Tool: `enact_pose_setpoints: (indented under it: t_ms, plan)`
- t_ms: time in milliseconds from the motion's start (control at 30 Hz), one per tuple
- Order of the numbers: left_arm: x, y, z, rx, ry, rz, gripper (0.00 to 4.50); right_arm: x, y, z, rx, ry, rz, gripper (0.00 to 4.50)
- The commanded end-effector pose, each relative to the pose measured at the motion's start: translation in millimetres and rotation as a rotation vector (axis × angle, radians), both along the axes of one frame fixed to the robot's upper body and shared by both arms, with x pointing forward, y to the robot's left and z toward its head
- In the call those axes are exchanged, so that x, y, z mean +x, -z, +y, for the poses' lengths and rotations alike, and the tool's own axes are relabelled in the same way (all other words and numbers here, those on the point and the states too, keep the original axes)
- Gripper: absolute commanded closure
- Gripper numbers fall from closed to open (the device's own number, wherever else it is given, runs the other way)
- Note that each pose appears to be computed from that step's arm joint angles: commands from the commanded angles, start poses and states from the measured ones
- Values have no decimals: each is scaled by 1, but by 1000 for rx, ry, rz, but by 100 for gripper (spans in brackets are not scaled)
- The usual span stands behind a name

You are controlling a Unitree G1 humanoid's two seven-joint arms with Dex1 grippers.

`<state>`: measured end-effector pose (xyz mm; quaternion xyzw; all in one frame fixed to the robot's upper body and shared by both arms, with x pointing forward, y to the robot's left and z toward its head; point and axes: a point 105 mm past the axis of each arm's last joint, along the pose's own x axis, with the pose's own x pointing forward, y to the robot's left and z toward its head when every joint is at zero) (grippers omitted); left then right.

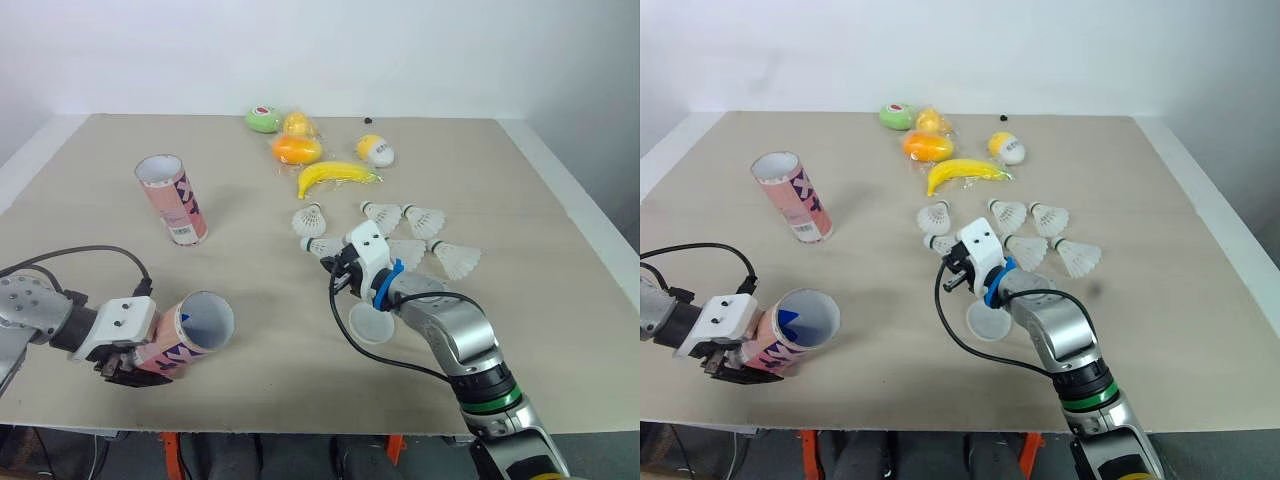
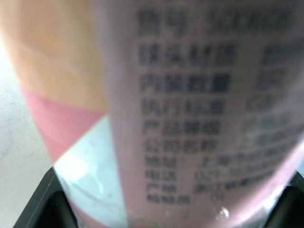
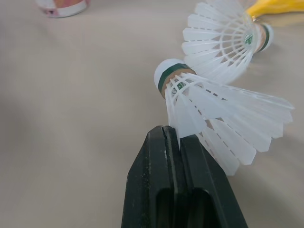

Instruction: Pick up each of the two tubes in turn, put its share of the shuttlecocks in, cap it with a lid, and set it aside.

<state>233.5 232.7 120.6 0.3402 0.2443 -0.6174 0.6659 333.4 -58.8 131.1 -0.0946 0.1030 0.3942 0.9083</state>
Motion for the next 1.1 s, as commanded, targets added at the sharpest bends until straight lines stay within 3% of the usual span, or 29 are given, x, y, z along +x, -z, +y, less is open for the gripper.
enact_pose_setpoints:
  t_ms: [33, 300, 467, 900, 1000, 1100]
  plan:
    - [-4, 15, -10, -20, 32, 56, 111, -32, -38, 6, 37, -234, -89, 446]
    - [6, 19, -11, -31, 34, 76, 111, -68, -95, 3, -6, -647, -261, 446]
    - [12, 19, -11, -35, 39, 87, 111, -75, -91, 10, -134, -814, -280, 446]
    - [24, 15, -18, -49, 62, 84, 111, -71, -99, 65, -235, -1069, -330, 446]
    - [24, 15, -20, -54, 65, 85, 111, -66, -100, 78, -253, -1083, -326, 357]
    - [25, 15, -21, -57, 66, 85, 111, -67, -106, 88, -212, -1113, -317, 219]
